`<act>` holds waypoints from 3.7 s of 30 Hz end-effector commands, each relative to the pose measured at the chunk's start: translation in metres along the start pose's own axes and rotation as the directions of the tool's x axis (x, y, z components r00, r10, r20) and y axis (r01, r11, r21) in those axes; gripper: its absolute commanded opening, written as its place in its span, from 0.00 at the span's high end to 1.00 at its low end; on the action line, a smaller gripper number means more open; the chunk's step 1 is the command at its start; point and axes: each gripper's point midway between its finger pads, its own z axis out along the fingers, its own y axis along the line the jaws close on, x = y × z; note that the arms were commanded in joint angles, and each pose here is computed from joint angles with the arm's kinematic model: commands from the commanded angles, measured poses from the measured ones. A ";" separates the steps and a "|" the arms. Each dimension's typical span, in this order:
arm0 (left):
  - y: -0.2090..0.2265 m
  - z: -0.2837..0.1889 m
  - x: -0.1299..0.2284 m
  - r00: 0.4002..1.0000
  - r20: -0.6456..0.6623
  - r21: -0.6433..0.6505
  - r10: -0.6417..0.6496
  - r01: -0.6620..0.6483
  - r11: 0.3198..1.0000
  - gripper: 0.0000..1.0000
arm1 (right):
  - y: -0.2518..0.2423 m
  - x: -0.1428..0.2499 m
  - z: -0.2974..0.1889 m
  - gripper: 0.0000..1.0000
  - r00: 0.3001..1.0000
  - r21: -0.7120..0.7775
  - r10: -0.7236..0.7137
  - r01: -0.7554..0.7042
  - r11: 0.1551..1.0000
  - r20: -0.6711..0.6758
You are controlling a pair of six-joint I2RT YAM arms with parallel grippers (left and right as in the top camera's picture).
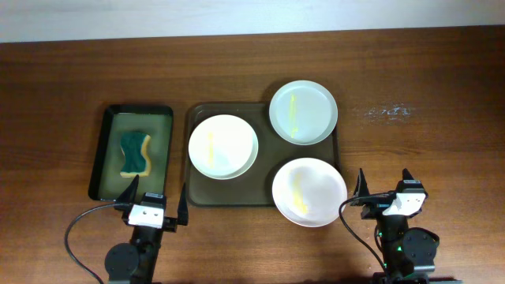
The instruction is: Clean dirty plates on tray and stack at the side
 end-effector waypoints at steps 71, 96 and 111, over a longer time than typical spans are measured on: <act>0.001 0.000 0.001 1.000 0.000 -0.002 0.016 -0.016 1.000 0.01 | 0.005 0.003 0.000 0.02 1.000 -0.030 0.007 -0.007 1.000 -0.008; 0.007 -0.005 -0.032 0.999 0.040 -0.020 0.023 -0.022 1.000 0.01 | 0.013 -0.005 -0.002 0.02 1.000 -0.070 0.006 -0.006 0.998 0.008; 0.016 0.002 -0.100 0.991 -0.137 0.020 0.005 -0.002 1.000 0.01 | 0.019 -0.081 -0.013 0.02 0.998 -0.084 0.001 -0.007 0.996 -0.070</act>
